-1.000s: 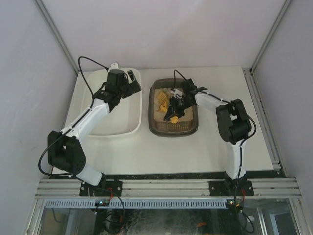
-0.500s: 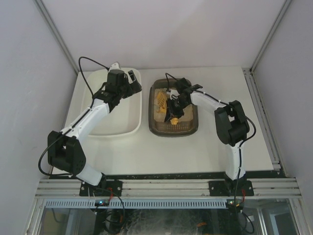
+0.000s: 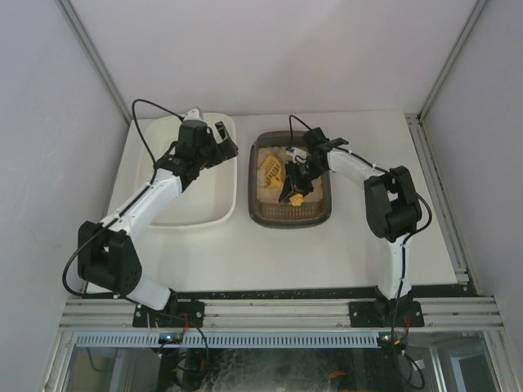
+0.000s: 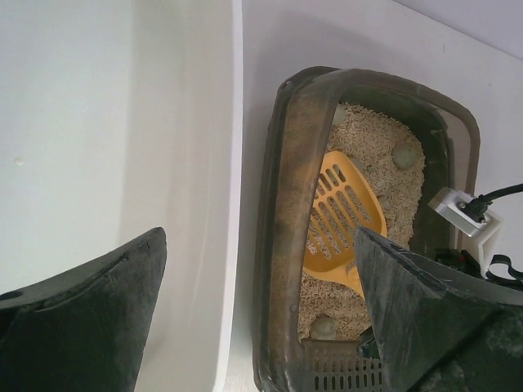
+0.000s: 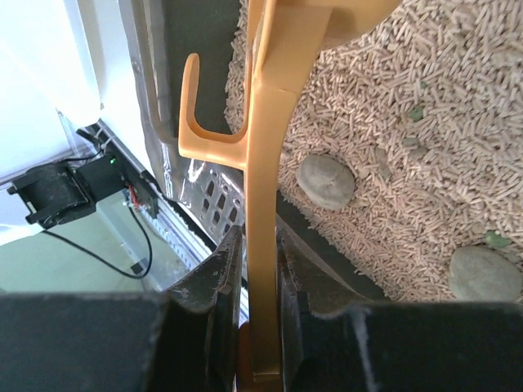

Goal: Clean the litter box

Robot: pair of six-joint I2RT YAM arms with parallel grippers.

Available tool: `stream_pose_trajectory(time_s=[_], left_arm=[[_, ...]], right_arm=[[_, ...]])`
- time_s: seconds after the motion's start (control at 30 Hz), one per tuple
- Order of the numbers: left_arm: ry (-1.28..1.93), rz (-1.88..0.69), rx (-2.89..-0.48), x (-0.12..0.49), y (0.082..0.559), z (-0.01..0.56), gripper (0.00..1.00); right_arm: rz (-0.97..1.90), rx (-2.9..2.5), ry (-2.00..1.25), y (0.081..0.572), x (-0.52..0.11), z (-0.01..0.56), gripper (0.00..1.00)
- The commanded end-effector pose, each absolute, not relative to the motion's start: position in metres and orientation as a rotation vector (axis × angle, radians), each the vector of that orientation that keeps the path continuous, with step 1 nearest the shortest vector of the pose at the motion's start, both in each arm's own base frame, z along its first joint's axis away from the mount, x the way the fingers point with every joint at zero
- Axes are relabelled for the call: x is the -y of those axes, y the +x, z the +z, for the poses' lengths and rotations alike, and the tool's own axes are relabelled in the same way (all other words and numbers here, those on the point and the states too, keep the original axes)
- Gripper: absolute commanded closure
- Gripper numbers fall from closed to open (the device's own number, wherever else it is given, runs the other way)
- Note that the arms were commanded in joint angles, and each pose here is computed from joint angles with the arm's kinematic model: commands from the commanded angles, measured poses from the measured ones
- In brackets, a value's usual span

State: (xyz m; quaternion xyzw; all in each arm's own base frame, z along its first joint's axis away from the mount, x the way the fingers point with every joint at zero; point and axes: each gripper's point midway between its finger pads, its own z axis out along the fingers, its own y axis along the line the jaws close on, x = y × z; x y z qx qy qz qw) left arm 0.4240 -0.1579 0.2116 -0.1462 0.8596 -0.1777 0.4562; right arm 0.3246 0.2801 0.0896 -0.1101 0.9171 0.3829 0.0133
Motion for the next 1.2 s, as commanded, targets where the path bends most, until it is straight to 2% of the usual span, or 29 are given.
stream_pose_trajectory(time_s=[0.0, 0.1, 0.33, 0.5, 0.6, 0.93, 1.17], left_arm=[[-0.335, -0.502, -2.047, 0.161, 0.422, 0.234, 0.0], [-0.333, -0.508, -2.052, 0.163, 0.422, 0.233, 0.0], [-0.331, -0.511, -2.06, 0.165, 0.422, 0.23, 0.0], [-0.328, -0.509, -2.075, 0.167, 0.422, 0.224, 0.0], [-0.324, -0.511, -2.079, 0.169, 0.422, 0.223, 0.0], [-0.301, -0.519, -2.087, 0.177, 0.418, 0.221, 0.0], [-0.299, -0.533, -2.088, 0.179, 0.417, 0.221, 0.0]], right_arm=[[1.27, -2.865, -0.368, 0.309, -0.284, 0.106, 1.0], [1.149, -2.901, -0.389, 0.305, -0.279, 0.101, 1.0], [0.657, -2.989, -0.392, 0.305, -0.252, 0.088, 1.0], [0.566, -3.006, -0.446, 0.298, -0.249, 0.096, 1.0], [0.615, -2.999, -0.494, 0.298, -0.256, 0.102, 1.0], [1.064, -2.974, -0.59, 0.296, -0.293, 0.116, 1.0], [1.121, -3.048, -0.572, 0.296, -0.3, 0.087, 1.0]])
